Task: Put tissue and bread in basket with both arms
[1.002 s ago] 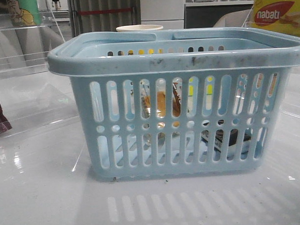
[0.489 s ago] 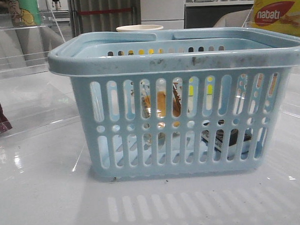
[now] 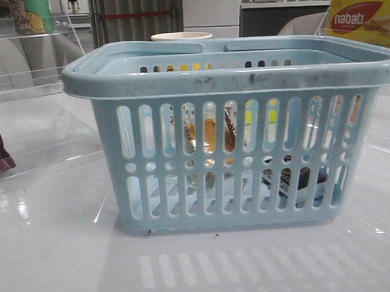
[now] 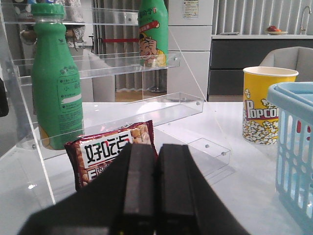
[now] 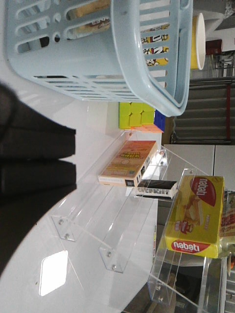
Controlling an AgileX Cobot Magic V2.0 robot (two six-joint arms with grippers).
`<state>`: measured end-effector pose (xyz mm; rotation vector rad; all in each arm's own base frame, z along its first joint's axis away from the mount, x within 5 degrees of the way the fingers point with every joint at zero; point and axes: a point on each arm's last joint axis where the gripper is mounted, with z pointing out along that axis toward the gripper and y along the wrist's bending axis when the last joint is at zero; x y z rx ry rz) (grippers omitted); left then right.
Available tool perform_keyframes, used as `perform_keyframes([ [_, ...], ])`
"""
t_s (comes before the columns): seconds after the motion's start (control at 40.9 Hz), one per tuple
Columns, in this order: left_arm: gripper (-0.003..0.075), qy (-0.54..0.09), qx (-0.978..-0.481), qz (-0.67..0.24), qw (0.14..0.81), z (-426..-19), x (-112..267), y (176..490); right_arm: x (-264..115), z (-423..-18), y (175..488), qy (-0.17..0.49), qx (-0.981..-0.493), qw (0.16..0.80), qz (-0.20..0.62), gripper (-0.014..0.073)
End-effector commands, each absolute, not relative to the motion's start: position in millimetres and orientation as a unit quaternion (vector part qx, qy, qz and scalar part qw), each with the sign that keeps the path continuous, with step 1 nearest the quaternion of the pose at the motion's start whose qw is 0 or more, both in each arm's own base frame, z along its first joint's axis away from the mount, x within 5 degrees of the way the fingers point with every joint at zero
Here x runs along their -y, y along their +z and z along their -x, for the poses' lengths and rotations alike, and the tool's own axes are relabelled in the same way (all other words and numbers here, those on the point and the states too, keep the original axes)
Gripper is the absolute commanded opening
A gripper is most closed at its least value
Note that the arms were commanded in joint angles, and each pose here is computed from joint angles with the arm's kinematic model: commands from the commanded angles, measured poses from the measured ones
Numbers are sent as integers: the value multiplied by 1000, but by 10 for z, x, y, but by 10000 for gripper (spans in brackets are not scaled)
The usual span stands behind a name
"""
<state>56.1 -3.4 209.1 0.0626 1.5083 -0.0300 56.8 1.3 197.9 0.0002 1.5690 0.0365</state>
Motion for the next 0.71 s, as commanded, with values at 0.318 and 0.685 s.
perform_keyframes([
  [0.318,92,-19,-649,-23,760,-541,32,2154,-9,-541,2122,20,-651,759,-6,25],
  [0.685,92,-19,-649,-23,760,-541,32,2154,-9,-541,2122,20,-651,759,-6,25],
])
